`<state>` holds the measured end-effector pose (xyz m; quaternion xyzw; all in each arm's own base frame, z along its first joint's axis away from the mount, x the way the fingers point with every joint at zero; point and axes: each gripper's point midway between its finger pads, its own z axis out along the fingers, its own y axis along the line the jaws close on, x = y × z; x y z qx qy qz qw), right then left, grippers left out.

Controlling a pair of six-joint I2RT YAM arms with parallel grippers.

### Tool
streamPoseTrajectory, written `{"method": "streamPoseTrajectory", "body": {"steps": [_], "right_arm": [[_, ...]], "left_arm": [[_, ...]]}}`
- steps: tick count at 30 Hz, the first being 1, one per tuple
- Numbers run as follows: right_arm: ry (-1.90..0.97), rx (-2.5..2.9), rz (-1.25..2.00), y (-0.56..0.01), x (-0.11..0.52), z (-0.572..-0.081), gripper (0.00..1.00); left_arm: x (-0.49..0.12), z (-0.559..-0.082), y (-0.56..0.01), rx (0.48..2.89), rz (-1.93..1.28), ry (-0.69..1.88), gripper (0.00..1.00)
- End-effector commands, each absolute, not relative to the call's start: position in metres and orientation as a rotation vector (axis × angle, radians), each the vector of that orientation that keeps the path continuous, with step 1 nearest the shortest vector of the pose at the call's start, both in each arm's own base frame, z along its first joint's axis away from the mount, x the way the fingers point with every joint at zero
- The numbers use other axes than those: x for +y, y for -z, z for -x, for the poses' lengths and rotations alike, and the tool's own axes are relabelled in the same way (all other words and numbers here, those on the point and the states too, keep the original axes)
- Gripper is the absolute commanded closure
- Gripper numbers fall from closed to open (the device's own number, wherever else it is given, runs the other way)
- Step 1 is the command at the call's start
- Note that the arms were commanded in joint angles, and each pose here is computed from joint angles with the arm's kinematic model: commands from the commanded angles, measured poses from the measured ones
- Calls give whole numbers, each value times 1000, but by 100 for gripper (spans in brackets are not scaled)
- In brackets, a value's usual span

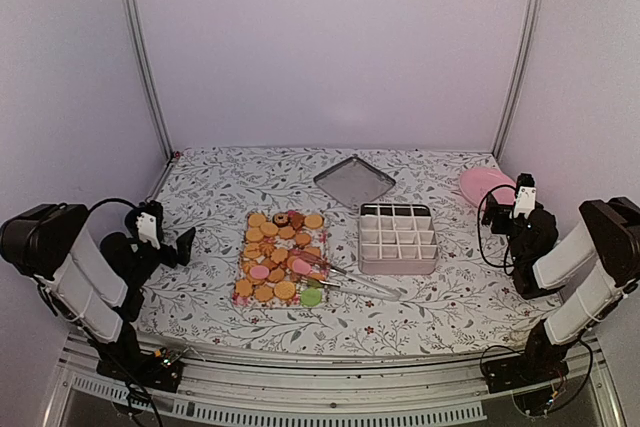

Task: Pack the cookies
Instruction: Pick up the clamp from the plate.

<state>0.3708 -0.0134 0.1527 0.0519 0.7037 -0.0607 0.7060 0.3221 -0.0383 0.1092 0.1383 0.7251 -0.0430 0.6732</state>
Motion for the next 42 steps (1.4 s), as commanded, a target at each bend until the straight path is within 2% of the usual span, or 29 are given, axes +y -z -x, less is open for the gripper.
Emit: {"method": "streamPoseTrajectory", "body": {"steps": [1, 16, 19, 23, 28, 30, 32, 35, 39, 42], "right_arm": [[131, 1539, -123, -161, -15, -373, 1], [166, 1561, -206, -161, -27, -376, 1], [152, 1526, -175, -170, -23, -371, 1], [228, 1595, -331, -196, -45, -388, 1], [45, 1544, -276, -267, -20, -408, 1], [-87, 1555, -248, -283, -3, -413, 1], [-358, 1593, -131, -299, 40, -418, 1], [-599, 1693, 76, -290, 105, -422, 1], [-511, 1828, 448, -251, 219, -406, 1], [-484, 1897, 706, -217, 283, -380, 6]], "left_arm": [[-44, -312, -180, 1327, -341, 29, 1], [-42, -325, -184, 1348, -323, 17, 0], [-37, -351, -190, 1442, -296, 30, 1], [-36, -389, -188, 1611, -325, 30, 1], [-38, -410, -167, 1842, -363, 60, 1], [-44, -411, -162, 1926, -399, 107, 1], [-52, -409, -160, 1999, -442, 157, 0], [-66, -400, -155, 2076, -542, 239, 1], [-76, -382, -147, 2128, -645, 287, 1], [-84, -362, -141, 2158, -718, 338, 1]]}}
